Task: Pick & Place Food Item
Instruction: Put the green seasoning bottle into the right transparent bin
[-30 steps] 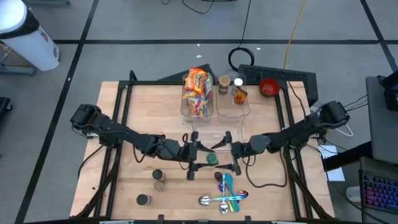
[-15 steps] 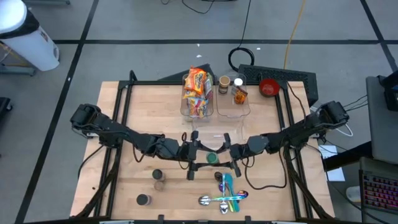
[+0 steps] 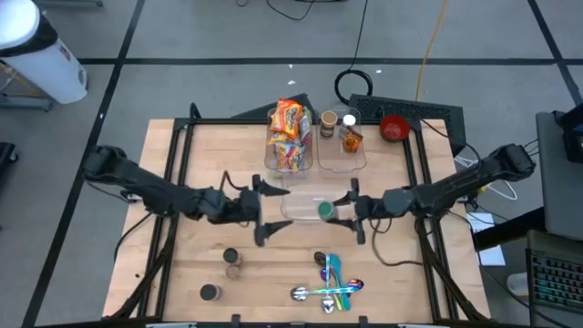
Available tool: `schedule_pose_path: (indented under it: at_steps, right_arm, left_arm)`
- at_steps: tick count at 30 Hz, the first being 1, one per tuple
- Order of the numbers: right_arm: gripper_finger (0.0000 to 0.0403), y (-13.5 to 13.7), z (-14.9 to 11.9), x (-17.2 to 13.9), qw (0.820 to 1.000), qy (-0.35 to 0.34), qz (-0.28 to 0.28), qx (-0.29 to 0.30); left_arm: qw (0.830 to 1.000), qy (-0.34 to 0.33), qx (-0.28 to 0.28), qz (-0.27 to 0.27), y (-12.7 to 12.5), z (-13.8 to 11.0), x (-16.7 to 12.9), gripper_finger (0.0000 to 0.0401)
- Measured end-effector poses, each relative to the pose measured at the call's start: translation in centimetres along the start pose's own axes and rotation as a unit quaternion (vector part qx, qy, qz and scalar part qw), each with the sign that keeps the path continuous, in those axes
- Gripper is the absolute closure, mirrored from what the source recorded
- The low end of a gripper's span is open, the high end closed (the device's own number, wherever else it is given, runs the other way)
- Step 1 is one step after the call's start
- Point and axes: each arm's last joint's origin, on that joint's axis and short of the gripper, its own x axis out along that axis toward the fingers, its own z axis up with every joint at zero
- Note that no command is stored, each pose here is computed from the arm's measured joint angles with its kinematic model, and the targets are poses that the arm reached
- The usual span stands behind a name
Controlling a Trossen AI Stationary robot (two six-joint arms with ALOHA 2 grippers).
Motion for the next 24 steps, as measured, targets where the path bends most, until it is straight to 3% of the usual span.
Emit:
schedule_pose_path:
  at_steps: [3,5,10,19,24]
  right_arm:
    - [0.0216,-0.4,-0.2,-0.2,0.999,-0.040,-0.013,0.019]
    - [0.0216,-0.6,-0.8,-0.1,0.999,-0.043,-0.020,0.024]
    - [0.0216,-0.7,-1.1,0.5,0.998,-0.052,-0.023,0.035]
    - [0.0216,-0.7,-1.3,0.8,0.998,-0.052,-0.023,0.037]
    - [0.0216,-0.7,-1.0,0.8,0.997,-0.064,-0.019,0.037]
  left_arm:
    - [0.999,-0.019,-0.025,0.016,0.8,-2.8,0.8,0.0011]
    - [0.999,-0.033,-0.031,0.017,1.2,-3.4,1.8,0.0015]
    - [0.999,0.005,-0.034,0.015,1.7,-5.8,5.2,0.0020]
    - [0.999,-0.001,-0.029,-0.027,1.8,-6.7,10.3,0.0016]
    - [0.999,-0.001,-0.026,-0.031,1.8,-7.1,11.2,0.0027]
